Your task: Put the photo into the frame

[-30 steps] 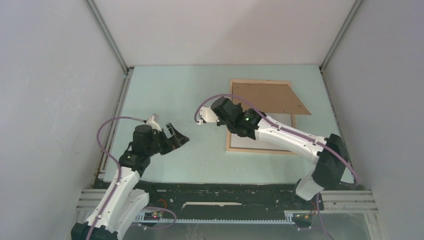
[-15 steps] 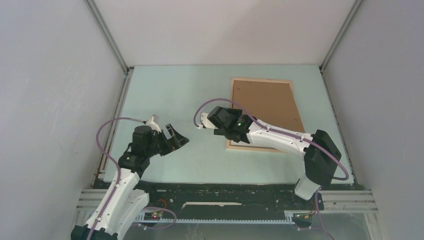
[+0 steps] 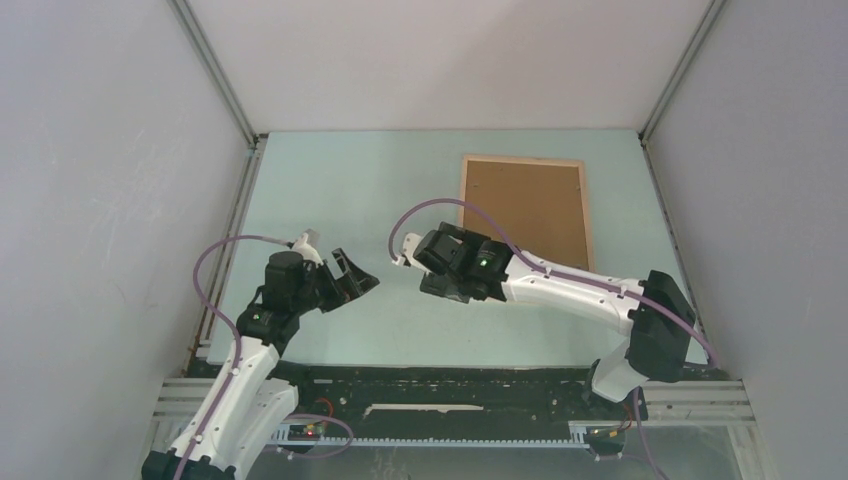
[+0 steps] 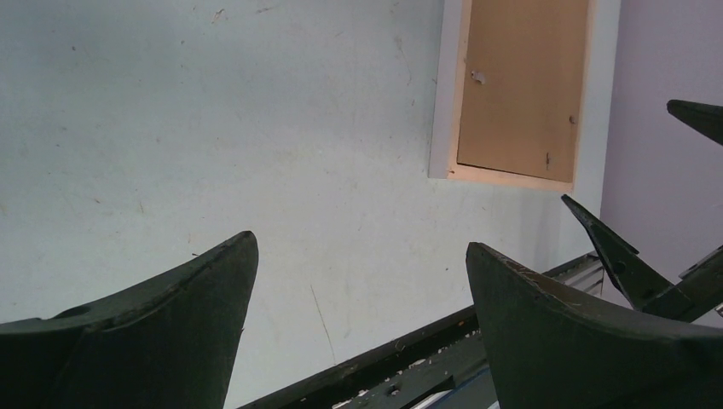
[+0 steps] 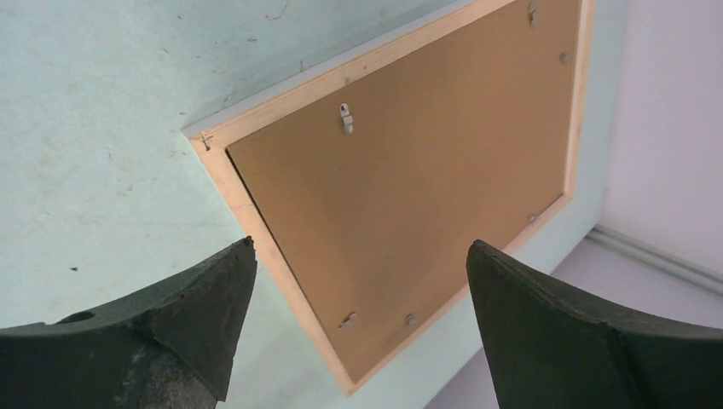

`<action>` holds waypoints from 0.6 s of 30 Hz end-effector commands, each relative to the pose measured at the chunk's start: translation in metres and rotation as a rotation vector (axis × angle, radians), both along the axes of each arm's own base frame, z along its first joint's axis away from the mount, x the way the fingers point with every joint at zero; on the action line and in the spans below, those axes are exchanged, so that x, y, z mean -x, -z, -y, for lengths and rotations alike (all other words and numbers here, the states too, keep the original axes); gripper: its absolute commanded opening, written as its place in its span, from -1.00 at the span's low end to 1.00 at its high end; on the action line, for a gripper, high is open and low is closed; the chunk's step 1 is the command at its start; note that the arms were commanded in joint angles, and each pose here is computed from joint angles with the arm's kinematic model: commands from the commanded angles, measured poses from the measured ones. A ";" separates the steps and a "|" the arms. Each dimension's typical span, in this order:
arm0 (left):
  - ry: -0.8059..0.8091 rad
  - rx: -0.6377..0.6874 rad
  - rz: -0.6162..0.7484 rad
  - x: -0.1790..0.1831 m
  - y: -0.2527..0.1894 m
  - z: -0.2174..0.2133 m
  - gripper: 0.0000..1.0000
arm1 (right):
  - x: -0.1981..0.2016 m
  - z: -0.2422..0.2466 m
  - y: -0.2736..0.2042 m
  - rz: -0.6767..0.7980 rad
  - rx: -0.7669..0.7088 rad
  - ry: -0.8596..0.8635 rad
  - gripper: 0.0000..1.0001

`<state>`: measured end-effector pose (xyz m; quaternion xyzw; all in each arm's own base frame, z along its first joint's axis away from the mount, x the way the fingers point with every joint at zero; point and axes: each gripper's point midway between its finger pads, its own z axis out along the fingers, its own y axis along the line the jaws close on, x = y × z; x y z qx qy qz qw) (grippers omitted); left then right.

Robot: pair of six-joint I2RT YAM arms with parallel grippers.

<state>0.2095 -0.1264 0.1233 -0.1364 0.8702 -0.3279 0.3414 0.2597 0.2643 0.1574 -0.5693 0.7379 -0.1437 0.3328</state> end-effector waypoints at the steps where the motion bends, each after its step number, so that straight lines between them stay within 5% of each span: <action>1: 0.010 0.049 0.092 -0.012 -0.035 0.007 1.00 | 0.003 0.000 -0.008 -0.032 -0.135 0.117 0.99; 10: 0.073 0.180 0.052 -0.017 -0.029 0.031 1.00 | -0.034 0.057 -0.032 -0.210 -0.798 0.642 0.99; 15: 0.156 0.184 -0.009 -0.025 -0.021 0.054 1.00 | -0.069 0.137 -0.026 -0.370 -1.136 0.926 0.99; 18: 0.188 0.177 -0.021 -0.035 -0.020 0.074 1.00 | -0.092 0.213 -0.005 -0.327 -1.233 1.217 0.99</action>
